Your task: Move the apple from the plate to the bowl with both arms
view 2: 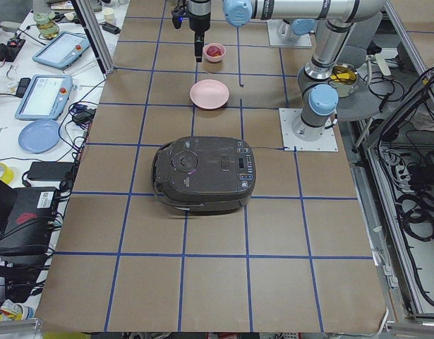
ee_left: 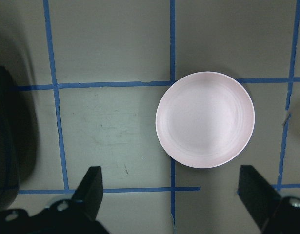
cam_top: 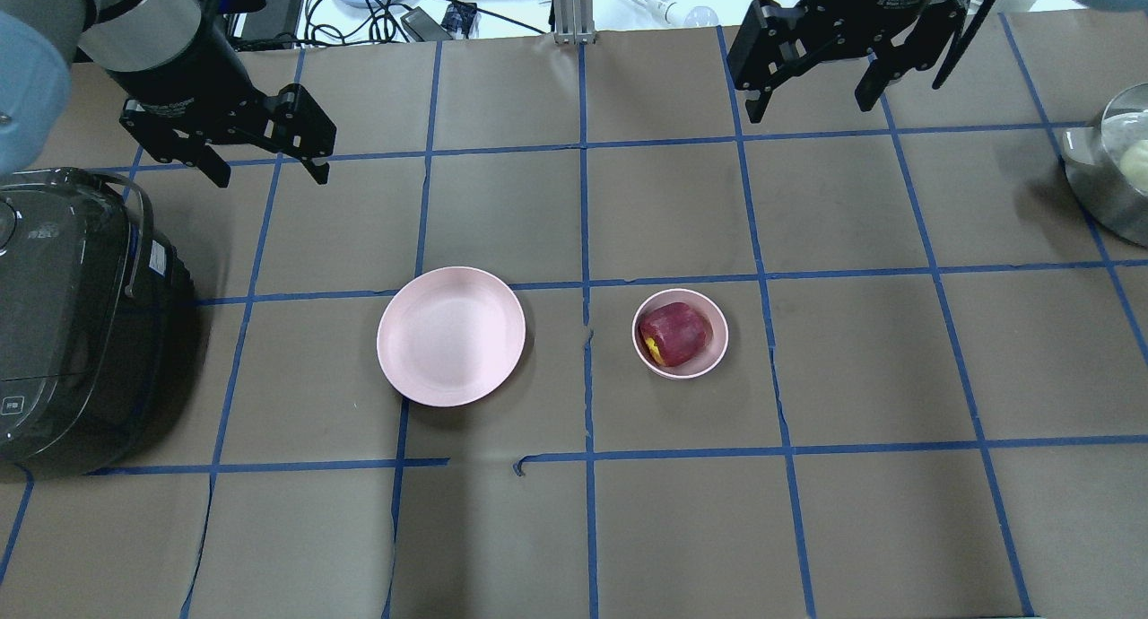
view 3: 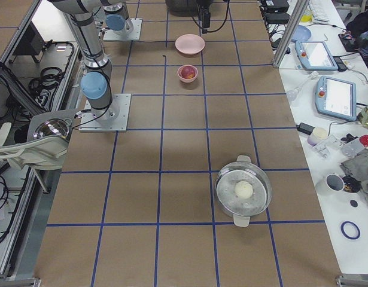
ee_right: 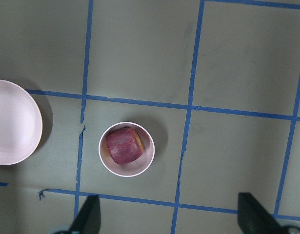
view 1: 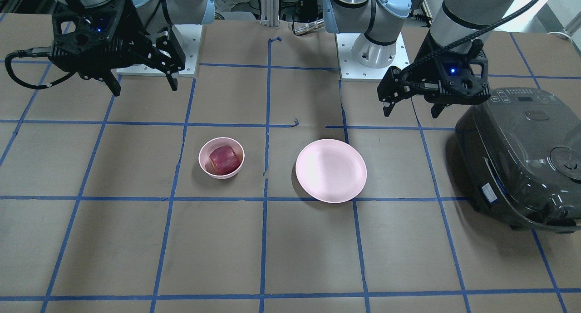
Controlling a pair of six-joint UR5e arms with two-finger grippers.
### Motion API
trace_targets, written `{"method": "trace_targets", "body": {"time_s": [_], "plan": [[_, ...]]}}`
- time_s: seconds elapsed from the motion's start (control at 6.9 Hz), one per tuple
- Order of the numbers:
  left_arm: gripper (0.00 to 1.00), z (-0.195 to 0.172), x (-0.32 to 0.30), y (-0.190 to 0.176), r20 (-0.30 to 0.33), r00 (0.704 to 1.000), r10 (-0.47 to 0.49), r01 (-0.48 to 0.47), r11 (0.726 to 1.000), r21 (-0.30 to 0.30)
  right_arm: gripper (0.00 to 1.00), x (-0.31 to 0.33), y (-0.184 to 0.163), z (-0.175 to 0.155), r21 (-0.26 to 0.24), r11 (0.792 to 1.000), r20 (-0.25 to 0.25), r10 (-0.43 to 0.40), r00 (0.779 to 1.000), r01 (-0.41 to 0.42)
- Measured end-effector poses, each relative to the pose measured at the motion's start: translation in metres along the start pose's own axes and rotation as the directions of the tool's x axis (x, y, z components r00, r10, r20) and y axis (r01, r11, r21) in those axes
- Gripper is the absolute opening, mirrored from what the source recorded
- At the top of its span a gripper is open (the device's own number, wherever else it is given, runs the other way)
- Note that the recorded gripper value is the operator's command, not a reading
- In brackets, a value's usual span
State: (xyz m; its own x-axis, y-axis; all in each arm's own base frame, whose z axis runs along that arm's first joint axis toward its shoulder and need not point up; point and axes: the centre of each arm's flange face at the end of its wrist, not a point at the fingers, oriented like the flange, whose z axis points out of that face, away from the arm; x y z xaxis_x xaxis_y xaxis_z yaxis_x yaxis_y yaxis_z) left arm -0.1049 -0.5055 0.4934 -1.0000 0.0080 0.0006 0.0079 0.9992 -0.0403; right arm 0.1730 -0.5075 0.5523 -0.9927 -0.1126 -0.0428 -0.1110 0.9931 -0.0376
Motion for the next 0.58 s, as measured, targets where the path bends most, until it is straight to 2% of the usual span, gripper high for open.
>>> {"method": "trace_targets", "body": {"time_s": [0.58], "plan": [[1.0,0.0016,0.0004,0.0005,-0.002,1.0,0.0,0.0,1.0,-0.003,1.0,0.0012,-0.0012,0.0018,-0.002,1.0,-0.007,0.0,1.0,0.0]]}}
